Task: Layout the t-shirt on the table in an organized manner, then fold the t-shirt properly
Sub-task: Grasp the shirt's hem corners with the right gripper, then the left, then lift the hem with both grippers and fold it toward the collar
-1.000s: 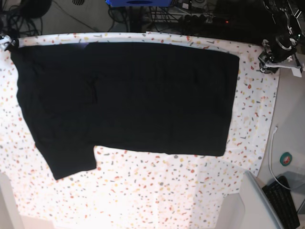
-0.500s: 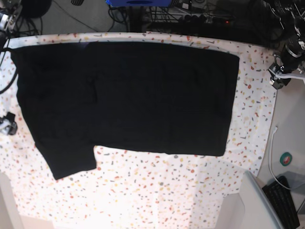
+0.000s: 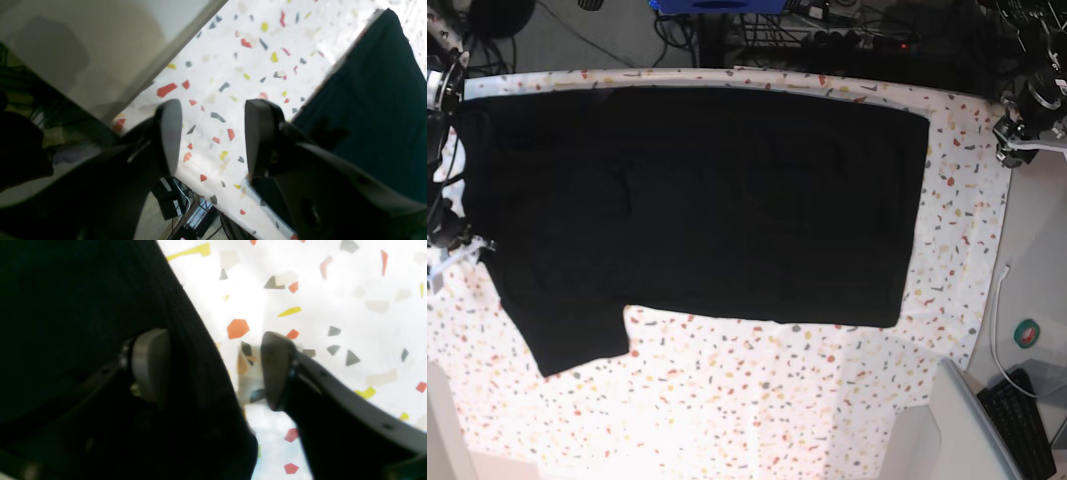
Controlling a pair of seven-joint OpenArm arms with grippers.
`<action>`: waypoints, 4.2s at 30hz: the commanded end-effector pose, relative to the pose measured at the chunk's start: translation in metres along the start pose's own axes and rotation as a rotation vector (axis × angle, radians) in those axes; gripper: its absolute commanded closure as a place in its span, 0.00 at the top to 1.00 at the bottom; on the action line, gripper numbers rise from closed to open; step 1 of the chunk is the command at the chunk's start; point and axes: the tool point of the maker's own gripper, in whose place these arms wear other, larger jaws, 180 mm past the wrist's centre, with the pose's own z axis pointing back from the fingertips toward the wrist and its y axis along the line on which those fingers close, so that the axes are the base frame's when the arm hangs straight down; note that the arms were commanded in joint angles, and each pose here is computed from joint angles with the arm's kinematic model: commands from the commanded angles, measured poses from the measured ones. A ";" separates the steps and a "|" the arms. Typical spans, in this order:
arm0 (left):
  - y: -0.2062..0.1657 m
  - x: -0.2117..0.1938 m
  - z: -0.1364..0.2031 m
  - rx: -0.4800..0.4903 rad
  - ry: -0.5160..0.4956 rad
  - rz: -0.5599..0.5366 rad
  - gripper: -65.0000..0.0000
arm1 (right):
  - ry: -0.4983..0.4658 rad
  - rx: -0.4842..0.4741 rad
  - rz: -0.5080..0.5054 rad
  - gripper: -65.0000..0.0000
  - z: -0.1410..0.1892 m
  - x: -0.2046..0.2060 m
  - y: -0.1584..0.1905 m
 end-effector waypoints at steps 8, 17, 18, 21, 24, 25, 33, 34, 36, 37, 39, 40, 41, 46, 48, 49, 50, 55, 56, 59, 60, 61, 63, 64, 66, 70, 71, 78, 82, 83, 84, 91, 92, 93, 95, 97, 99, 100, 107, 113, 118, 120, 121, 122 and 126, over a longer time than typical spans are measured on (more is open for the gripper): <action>-0.006 0.015 0.002 -0.018 -0.042 -0.017 0.44 | 0.027 0.031 0.017 0.00 0.001 0.001 0.016; -0.006 0.015 0.001 -0.019 -0.043 -0.016 0.44 | -0.043 -0.006 0.139 0.00 0.064 0.014 0.035; -0.008 0.017 0.001 -0.022 -0.048 -0.014 0.44 | -0.039 -0.010 0.145 0.00 0.071 0.011 0.038; -0.009 0.018 -0.001 -0.024 -0.050 -0.009 0.44 | -0.022 -0.008 0.153 0.00 0.086 -0.005 0.050; -0.007 0.014 -0.004 -0.018 -0.039 -0.001 0.44 | -0.016 -0.001 0.168 0.00 0.097 -0.018 0.062; -0.006 0.013 -0.004 -0.016 -0.035 0.001 0.44 | -0.011 0.003 0.168 0.00 0.100 -0.024 0.067; -0.006 0.013 -0.005 -0.016 -0.035 0.000 0.45 | 0.041 0.049 0.120 0.00 0.102 -0.062 0.093; -0.006 0.013 -0.005 -0.016 -0.035 0.000 0.45 | 0.041 0.052 0.117 0.00 0.102 -0.063 0.094; -0.006 0.013 -0.005 -0.016 -0.035 0.000 0.45 | 0.046 0.046 0.113 0.05 0.103 -0.062 0.092; -0.006 0.013 -0.005 -0.016 -0.035 0.000 0.45 | 0.038 0.034 0.102 0.17 0.106 -0.059 0.088; -0.004 0.014 -0.004 -0.013 -0.036 0.003 0.45 | 0.002 0.022 0.078 0.39 0.110 -0.049 0.084; -0.003 0.015 -0.004 -0.011 -0.038 0.004 0.45 | -0.028 0.023 0.067 0.48 0.110 -0.037 0.084; -0.003 0.015 -0.004 -0.011 -0.038 0.004 0.45 | -0.054 0.023 0.056 0.53 0.109 -0.027 0.083; -0.003 0.015 -0.004 -0.011 -0.038 0.004 0.45 | -0.066 0.056 0.002 0.54 0.069 0.019 0.072; -0.003 0.014 -0.004 -0.010 -0.037 0.004 0.45 | -0.045 0.085 -0.053 0.54 0.045 0.034 0.069; -0.002 0.014 -0.004 -0.008 -0.037 0.004 0.45 | -0.034 0.093 -0.079 0.54 0.036 0.038 0.066; -0.001 0.014 -0.003 -0.007 -0.036 0.004 0.45 | -0.025 0.101 -0.102 0.54 0.027 0.042 0.062; 0.000 0.013 -0.003 -0.005 -0.034 0.004 0.45 | 0.015 0.126 -0.189 0.54 0.002 0.042 0.054; 0.000 0.013 -0.003 -0.005 -0.034 0.004 0.45 | 0.014 0.126 -0.198 0.54 0.000 0.040 0.053; 0.000 0.013 -0.003 -0.005 -0.034 0.004 0.45 | 0.012 0.127 -0.203 0.54 -0.002 0.036 0.054; 0.000 0.013 -0.003 -0.005 -0.034 0.004 0.45 | 0.014 0.129 -0.204 0.54 -0.003 0.035 0.055; 0.000 0.013 -0.003 -0.005 -0.034 0.004 0.45 | 0.017 0.131 -0.205 0.54 -0.003 0.034 0.056; 0.000 0.013 -0.003 -0.005 -0.034 0.004 0.45 | 0.021 0.144 -0.203 0.53 -0.005 0.031 0.063; 0.000 0.013 -0.003 -0.005 -0.034 0.004 0.45 | 0.023 0.152 -0.204 0.53 -0.006 0.030 0.068; 0.000 0.013 -0.003 -0.005 -0.034 0.004 0.45 | 0.025 0.161 -0.205 0.53 -0.007 0.029 0.073; 0.001 0.012 -0.003 -0.003 -0.032 0.003 0.45 | 0.017 0.162 -0.207 0.47 -0.007 0.031 0.074; 0.001 0.013 -0.003 -0.001 -0.033 0.000 0.45 | 0.017 0.162 -0.207 0.41 -0.007 0.031 0.074; -0.002 0.011 -0.006 -0.008 -0.026 0.003 0.45 | -0.027 0.152 -0.217 0.00 -0.006 0.040 0.069; -0.017 0.025 -0.021 -0.040 -0.026 -0.018 0.45 | -0.033 0.151 -0.218 0.00 -0.006 0.041 0.069; -0.023 0.029 -0.028 -0.051 -0.019 -0.037 0.45 | -0.025 0.154 -0.214 0.00 -0.006 0.040 0.070; -0.032 0.033 -0.034 -0.067 -0.016 -0.052 0.45 | -0.025 0.156 -0.211 0.00 -0.005 0.041 0.070; -0.106 0.063 -0.108 -0.160 0.078 -0.061 0.45 | -0.095 0.134 -0.122 0.00 0.019 0.052 0.076; -0.120 0.064 -0.117 -0.171 0.102 -0.067 0.45 | -0.115 0.127 -0.109 0.00 0.024 0.056 0.075; -0.133 0.062 -0.125 -0.182 0.127 -0.079 0.45 | -0.124 0.126 -0.100 0.00 0.027 0.058 0.077; -0.158 0.058 -0.136 -0.200 0.171 -0.119 0.45 | -0.125 0.126 -0.084 0.00 0.033 0.063 0.080; -0.175 0.050 -0.141 -0.212 0.204 -0.160 0.45 | -0.114 0.121 -0.072 0.00 0.037 0.064 0.080; -0.189 0.043 -0.142 -0.233 0.208 -0.180 0.45 | -0.113 0.118 -0.067 0.00 0.039 0.066 0.079; -0.193 0.039 -0.143 -0.238 0.208 -0.183 0.45 | -0.111 0.117 -0.065 0.00 0.039 0.066 0.079; -0.186 0.010 -0.152 -0.212 0.270 -0.150 0.45 | -0.103 0.094 -0.059 0.00 0.041 0.063 0.067; -0.190 -0.008 -0.153 -0.221 0.302 -0.144 0.44 | -0.100 0.091 -0.058 0.00 0.041 0.061 0.065; -0.197 -0.032 -0.151 -0.237 0.339 -0.138 0.36 | -0.100 0.091 -0.058 0.00 0.041 0.061 0.065; -0.195 -0.034 -0.150 -0.233 0.342 -0.139 0.19 | -0.100 0.091 -0.058 0.00 0.041 0.061 0.065; -0.189 -0.037 -0.150 -0.225 0.345 -0.133 0.08 | -0.102 0.091 -0.058 0.00 0.041 0.061 0.065; -0.188 -0.037 -0.150 -0.224 0.345 -0.130 0.00 | -0.102 0.091 -0.058 0.00 0.041 0.061 0.065; -0.180 -0.017 -0.145 -0.221 0.292 -0.155 0.00 | -0.102 0.091 -0.058 0.00 0.041 0.061 0.065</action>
